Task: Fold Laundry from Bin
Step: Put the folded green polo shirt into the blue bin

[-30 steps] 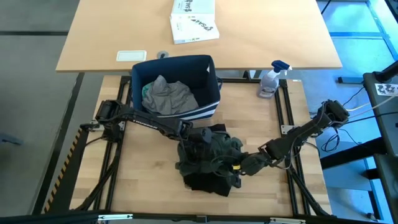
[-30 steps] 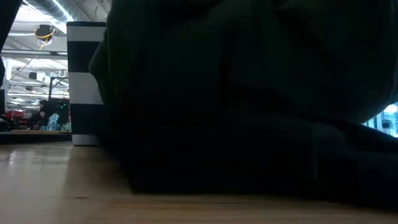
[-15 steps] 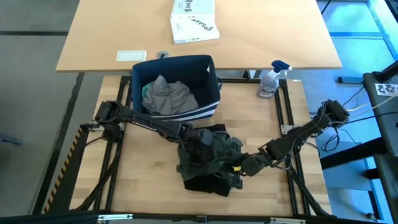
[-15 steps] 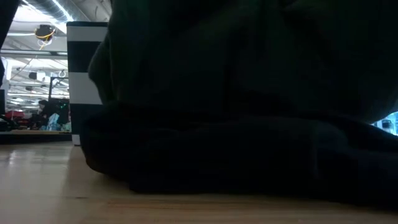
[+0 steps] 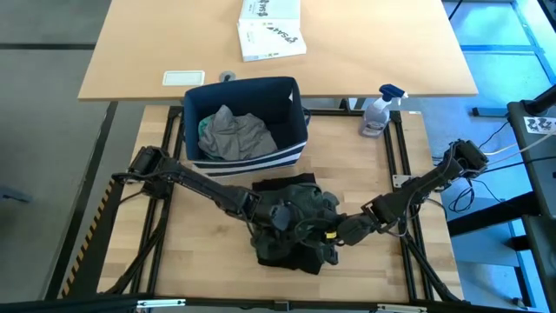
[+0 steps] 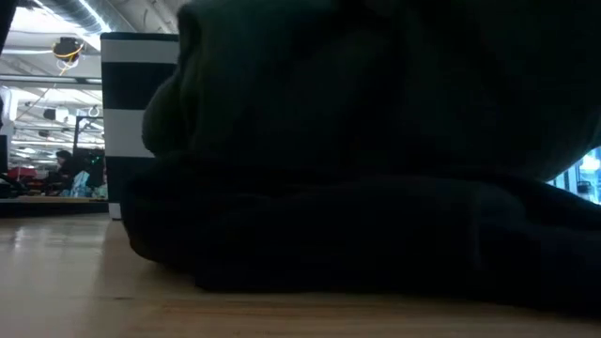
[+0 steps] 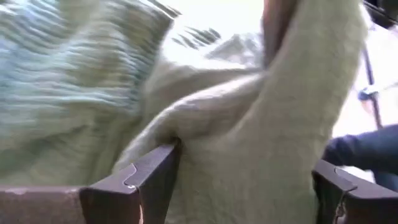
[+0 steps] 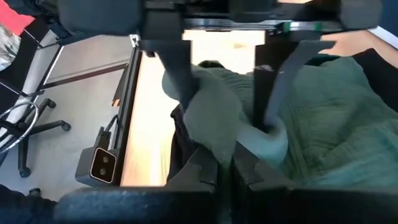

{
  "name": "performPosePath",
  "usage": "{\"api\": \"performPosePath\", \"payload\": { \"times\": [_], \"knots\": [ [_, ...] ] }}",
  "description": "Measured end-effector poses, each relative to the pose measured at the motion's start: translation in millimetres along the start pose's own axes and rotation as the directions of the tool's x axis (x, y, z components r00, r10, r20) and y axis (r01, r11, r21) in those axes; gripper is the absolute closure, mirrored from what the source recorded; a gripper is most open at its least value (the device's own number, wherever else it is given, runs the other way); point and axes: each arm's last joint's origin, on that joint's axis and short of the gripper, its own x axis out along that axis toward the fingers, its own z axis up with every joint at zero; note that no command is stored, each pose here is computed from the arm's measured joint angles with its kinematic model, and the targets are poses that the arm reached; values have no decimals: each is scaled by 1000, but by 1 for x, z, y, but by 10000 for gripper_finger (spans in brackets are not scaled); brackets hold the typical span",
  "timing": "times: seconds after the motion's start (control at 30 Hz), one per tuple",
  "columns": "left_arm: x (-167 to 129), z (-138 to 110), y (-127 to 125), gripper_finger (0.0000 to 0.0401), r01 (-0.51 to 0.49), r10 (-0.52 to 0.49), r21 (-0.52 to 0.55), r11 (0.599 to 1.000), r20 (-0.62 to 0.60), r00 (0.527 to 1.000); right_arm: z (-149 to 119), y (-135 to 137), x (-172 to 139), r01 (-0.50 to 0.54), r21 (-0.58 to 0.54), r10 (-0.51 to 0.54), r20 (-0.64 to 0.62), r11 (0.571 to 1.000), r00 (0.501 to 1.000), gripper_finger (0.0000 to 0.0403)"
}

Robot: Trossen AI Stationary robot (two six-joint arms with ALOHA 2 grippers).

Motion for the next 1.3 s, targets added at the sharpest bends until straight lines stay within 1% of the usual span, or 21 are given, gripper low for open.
{"api": "performPosePath", "payload": {
  "times": [0.13, 0.23, 0.3, 0.37, 0.43, 0.47, 0.53, 0.63, 0.73, 0.8, 0.83, 0.9, 1.0, 1.07, 1.13, 1.2, 1.23, 1.3],
  "knots": [
    [0, -1, 0, 157, -90, 92, -44, 995, 45, 995, 0, 1, 0, -21, 2, 21, -4, 1000, 1000, 400],
    [0, -1, 1, 187, -121, 123, -46, 992, 60, 991, 1, 3, 0, -65, -23, 64, -14, 998, 998, 401],
    [0, -1, 3, 230, -125, 127, -44, 991, 53, 990, 2, 3, -3, -81, -43, 81, -16, 996, 997, 400],
    [0, -2, 3, 291, -122, 123, -32, 992, 41, 992, 4, 2, -9, -81, -51, 81, -15, 995, 997, 395],
    [0, -2, 2, 363, -96, 97, -12, 995, 24, 995, 6, 0, -17, -70, -82, 68, -22, 994, 997, 385],
    [0, -2, 1, 380, -86, 86, -8, 996, 19, 996, 7, -2, -21, -56, -96, 54, -23, 994, 998, 380],
    [0, -3, 2, 390, -74, 74, 2, 997, 4, 997, 9, -7, -31, -21, -98, 18, -31, 995, 999, 367],
    [0, -5, 2, 395, -56, 56, 8, 998, -24, 998, 12, -13, -50, -8, -100, 2, -55, 995, 998, 342],
    [0, -5, 2, 396, -48, 48, 8, 999, -29, 998, 13, -18, -68, -8, -125, -1, -79, 992, 997, 303],
    [0, -5, 1, 397, -34, 34, 8, 999, -38, 999, 13, -21, -79, -30, -116, 19, -96, 993, 995, 270],
    [0, -5, 1, 397, -26, 26, 7, 1000, -44, 999, 13, -22, -84, -41, -102, 29, -117, 994, 993, 252],
    [0, -5, 1, 398, -17, 17, 6, 1000, -48, 999, 8, -26, -89, -38, -31, 32, -186, 999, 982, 215],
    [-4, -4, 0, 399, -1, 2, 6, 1000, -49, 999, -10, -28, -90, 25, 78, -1, -296, 997, 955, 168],
    [-10, -2, -2, 399, 7, -7, 6, 1000, -39, 999, -24, -28, -86, 48, 134, -5, -308, 990, 951, 150],
    [-16, 0, -3, 399, 15, -15, 7, 1000, -28, 1000, -40, -29, -80, 48, 214, 12, -271, 976, 963, 144],
    [-20, 1, -4, 399, 14, -14, 13, 1000, -27, 1000, -60, -34, -74, 34, 318, 33, -202, 947, 979, 148],
    [-22, 1, -4, 399, 16, -16, 14, 1000, -24, 1000, -70, -37, -71, 16, 385, 46, -152, 923, 987, 152],
    [-23, 2, -4, 399, 19, -18, 14, 1000, -22, 1000, -89, -45, -66, -25, 518, 63, -56, 855, 996, 160]
  ]
}}
